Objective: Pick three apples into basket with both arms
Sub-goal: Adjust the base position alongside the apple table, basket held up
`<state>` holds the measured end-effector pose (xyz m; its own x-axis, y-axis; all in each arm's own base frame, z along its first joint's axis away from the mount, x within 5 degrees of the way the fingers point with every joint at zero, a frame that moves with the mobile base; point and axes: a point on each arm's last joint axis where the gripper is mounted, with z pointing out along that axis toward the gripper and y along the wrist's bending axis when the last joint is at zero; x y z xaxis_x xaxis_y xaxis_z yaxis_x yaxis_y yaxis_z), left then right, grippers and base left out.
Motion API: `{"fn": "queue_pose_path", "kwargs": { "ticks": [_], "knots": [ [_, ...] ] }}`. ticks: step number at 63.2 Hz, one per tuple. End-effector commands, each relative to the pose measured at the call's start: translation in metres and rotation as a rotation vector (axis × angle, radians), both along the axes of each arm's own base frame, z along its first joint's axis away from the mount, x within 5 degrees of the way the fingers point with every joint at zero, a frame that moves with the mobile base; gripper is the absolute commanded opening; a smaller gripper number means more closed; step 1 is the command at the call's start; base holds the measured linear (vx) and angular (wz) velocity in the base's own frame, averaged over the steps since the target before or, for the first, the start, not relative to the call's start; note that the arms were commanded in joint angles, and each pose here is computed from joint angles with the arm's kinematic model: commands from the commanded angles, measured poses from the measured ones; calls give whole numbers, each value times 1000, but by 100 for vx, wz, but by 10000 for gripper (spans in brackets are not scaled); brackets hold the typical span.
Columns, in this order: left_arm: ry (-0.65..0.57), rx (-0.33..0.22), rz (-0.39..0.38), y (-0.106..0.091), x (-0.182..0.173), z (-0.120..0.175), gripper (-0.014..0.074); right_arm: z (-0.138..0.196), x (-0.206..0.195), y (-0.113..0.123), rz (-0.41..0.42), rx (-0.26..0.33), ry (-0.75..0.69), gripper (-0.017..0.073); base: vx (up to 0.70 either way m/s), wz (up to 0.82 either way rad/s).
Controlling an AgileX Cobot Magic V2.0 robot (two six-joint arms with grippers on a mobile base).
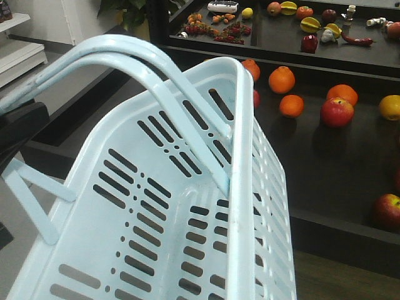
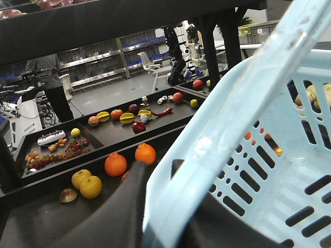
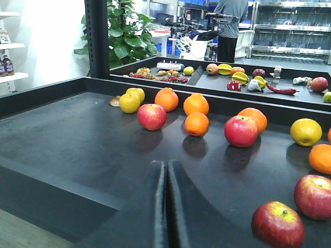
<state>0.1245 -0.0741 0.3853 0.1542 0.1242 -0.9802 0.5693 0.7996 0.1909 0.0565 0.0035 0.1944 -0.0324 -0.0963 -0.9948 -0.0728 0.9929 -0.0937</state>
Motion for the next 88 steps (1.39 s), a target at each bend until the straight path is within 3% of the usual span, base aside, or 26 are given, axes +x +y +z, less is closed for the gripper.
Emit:
{"fn": "queue_pose_path", "kwargs": {
  "ticks": [1,88],
  "knots": [
    [-25,-19,26,3,-1,10,-6,2,0,0,4,-11,-70,-8,4,0],
    [-25,-19,26,3,-1,10,-6,2,0,0,4,-11,-70,-8,7,3]
  ]
}}
